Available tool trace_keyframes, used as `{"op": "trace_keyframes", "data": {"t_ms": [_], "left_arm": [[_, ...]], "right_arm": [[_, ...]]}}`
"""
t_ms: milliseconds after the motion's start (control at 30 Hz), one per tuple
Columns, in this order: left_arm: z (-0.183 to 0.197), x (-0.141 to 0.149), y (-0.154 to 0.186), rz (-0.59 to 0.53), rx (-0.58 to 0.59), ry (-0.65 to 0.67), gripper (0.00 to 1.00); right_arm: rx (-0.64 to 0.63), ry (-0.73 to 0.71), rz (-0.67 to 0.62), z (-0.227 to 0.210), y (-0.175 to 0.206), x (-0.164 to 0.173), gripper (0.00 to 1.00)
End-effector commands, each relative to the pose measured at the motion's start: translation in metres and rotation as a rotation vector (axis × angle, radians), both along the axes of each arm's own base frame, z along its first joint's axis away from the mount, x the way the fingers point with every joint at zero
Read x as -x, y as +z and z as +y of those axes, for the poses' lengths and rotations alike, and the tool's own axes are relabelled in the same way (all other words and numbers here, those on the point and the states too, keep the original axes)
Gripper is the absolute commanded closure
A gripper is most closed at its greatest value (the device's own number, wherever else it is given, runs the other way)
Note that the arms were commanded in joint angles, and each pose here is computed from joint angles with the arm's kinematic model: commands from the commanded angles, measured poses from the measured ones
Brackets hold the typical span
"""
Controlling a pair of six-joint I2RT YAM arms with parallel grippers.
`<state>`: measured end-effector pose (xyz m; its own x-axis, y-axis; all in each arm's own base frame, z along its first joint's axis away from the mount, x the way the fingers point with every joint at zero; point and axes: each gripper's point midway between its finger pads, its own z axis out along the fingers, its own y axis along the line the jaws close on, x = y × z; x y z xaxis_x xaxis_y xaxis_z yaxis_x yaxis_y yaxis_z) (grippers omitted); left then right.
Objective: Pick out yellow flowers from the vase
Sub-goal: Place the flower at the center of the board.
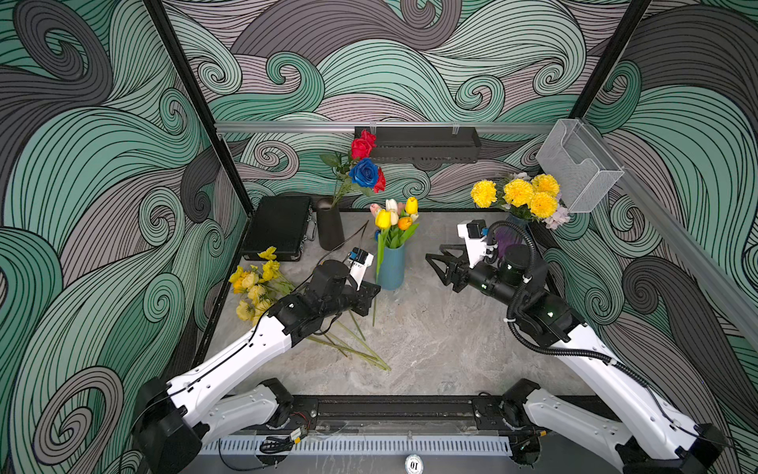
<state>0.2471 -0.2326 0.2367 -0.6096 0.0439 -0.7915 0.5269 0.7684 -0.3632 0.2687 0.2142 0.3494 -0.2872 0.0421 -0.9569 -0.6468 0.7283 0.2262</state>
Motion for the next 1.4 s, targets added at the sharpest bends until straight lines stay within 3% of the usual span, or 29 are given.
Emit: {"op": "trace_keyframes", "data": {"t_ms": [0,267,533,800,1367], "left_arm": [[0.039,0.000,-0.021,0.083,-0.027,0.182,1.00],[0.087,-0.012,-0.047,0.234,0.171,0.419,1.00],[0.092,-0.028,-0.089,0.454,0.210,0.498,1.00],[0.081,-0.042,-0.131,0.684,0.202,0.463,1.00],[0.083,-0.047,-0.198,0.866,0.101,0.486,1.00]], "right_arm": [[-0.008,-0.104,-0.039,-0.014,0.003,-0.010,0.42],[-0.001,-0.154,-0.009,-0.019,-0.006,-0.018,0.42],[0.023,-0.186,0.025,-0.024,-0.018,-0.020,0.42],[0.036,-0.203,0.054,-0.027,-0.030,-0.022,0.42],[0.062,-0.209,0.064,-0.027,-0.036,-0.031,0.41]]}}
